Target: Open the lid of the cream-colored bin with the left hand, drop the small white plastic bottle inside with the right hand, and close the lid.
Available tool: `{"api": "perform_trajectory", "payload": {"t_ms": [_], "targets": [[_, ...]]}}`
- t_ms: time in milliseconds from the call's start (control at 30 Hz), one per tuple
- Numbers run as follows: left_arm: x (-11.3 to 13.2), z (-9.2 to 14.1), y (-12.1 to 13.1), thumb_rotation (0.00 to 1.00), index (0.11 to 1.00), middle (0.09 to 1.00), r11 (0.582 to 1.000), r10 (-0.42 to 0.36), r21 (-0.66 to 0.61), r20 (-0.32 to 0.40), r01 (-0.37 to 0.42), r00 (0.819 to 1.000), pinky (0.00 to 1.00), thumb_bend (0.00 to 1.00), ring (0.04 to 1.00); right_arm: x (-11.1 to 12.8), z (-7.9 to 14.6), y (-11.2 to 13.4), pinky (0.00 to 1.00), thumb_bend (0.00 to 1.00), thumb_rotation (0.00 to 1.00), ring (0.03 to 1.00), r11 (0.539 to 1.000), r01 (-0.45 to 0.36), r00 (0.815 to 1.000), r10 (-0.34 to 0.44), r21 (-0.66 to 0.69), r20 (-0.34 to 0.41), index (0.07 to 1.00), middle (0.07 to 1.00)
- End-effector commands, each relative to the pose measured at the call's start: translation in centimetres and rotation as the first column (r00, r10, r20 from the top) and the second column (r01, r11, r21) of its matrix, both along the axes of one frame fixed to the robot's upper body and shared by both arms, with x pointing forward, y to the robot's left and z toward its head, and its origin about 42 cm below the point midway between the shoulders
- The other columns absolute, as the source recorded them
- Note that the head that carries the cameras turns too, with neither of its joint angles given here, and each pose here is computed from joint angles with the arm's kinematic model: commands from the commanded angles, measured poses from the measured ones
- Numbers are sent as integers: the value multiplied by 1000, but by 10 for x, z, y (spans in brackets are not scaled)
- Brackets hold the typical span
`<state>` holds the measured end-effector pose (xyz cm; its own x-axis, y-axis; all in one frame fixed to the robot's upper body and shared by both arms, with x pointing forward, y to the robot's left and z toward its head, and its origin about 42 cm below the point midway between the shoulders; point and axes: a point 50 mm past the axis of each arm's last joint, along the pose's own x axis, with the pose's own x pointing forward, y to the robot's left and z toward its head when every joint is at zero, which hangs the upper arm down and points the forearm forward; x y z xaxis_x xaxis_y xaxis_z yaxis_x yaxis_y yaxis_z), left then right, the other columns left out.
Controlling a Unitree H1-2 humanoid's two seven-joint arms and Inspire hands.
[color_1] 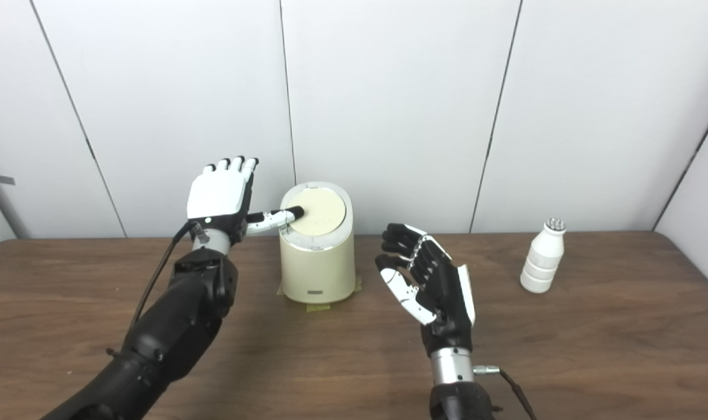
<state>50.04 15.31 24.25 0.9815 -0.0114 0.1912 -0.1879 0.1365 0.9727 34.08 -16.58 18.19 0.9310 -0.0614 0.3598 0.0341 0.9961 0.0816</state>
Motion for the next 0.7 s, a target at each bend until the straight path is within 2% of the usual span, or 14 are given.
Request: {"api": "perform_trajectory", "payload": {"t_ms": [0,467,667], "targets": [[8,41,-11,1000,1000,1000,999,-38,1,112,38,993,1000,835,1000,7,23,9,608,294,322,687,1000,-14,996,13,13,89,674,694],[11,39,-21,1000,1000,1000,998,-57,8,85,57,995,1000,865,1000,6,26,12,607,304,358,686,1000,-13,996,11,18,88,674,693],[14,34,-20,985,1000,1000,996,-56,70,80,50,995,1000,945,1000,5,26,13,609,301,351,687,1000,-14,996,12,17,89,674,694]]}}
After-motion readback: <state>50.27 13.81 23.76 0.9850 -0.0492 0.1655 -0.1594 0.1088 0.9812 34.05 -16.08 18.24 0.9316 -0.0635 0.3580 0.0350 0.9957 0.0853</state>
